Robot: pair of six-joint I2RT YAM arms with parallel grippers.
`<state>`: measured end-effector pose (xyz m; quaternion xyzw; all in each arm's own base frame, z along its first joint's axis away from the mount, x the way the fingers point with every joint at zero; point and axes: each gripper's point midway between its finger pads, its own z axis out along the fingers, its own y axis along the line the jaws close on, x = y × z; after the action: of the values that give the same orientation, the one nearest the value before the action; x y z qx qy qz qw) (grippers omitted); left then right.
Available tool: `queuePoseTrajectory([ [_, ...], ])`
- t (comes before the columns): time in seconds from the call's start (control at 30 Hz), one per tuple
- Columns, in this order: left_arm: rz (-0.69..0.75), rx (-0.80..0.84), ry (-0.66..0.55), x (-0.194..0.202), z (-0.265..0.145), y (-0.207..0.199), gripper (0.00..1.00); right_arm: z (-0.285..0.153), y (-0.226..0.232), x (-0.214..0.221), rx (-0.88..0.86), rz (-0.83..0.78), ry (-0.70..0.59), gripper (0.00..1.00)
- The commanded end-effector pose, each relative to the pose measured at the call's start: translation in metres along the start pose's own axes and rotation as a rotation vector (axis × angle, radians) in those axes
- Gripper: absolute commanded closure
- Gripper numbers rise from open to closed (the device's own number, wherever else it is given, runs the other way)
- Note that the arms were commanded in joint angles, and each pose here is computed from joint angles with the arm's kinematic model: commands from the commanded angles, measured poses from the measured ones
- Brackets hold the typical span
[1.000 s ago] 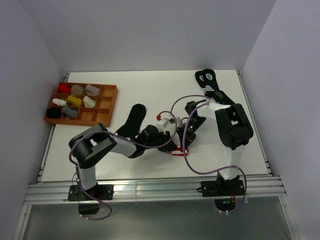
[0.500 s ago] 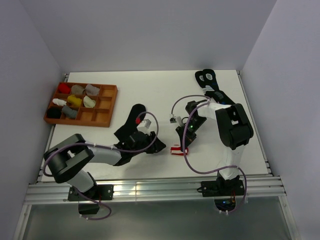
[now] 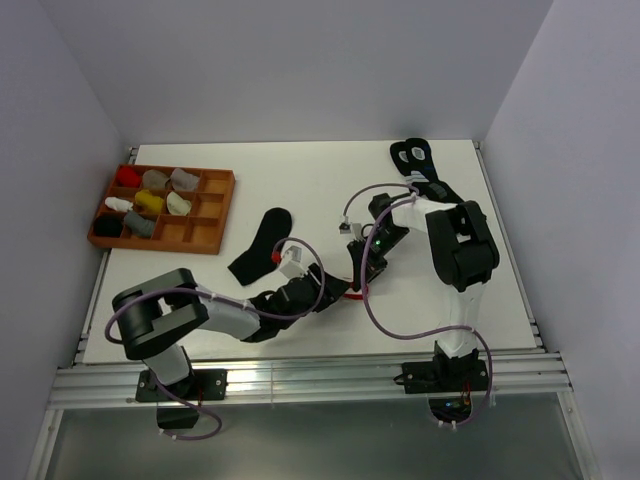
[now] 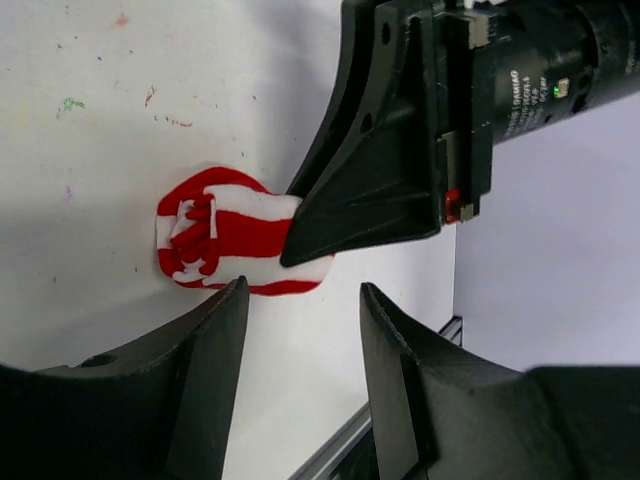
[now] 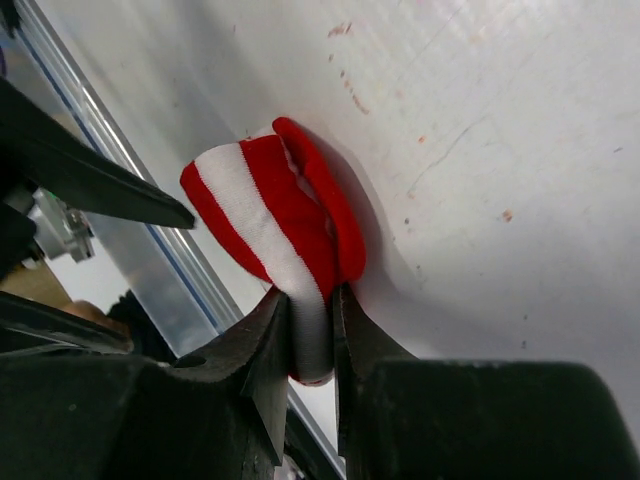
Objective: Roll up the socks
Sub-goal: Pick up the sock at the center of the board.
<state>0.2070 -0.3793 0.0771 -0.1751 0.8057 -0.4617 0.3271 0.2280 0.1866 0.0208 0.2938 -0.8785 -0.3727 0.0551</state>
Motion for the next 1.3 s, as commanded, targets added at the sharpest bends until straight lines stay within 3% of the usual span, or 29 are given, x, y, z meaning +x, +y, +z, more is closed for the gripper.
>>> queuePoseTrajectory([
  [0.0,-0.124,0.023,-0.087,-0.011,0.014,-0.013,0.46,0.001,-0.038,-0.032,0.131,-0.042,-0.09,1.0],
  [0.37,-0.199,-0.051,-0.114,-0.011,0.023,0.006,0.44,-0.001,-0.038,-0.041,0.095,0.001,-0.131,1.0],
  [0.67,-0.257,-0.084,-0.157,-0.016,0.03,0.011,0.43,-0.013,-0.009,-0.049,-0.026,-0.007,-0.165,1.0],
  [1.27,-0.319,0.011,-0.225,-0.047,0.033,-0.005,0.43,-0.037,0.031,-0.043,-0.156,-0.032,-0.167,1.0],
])
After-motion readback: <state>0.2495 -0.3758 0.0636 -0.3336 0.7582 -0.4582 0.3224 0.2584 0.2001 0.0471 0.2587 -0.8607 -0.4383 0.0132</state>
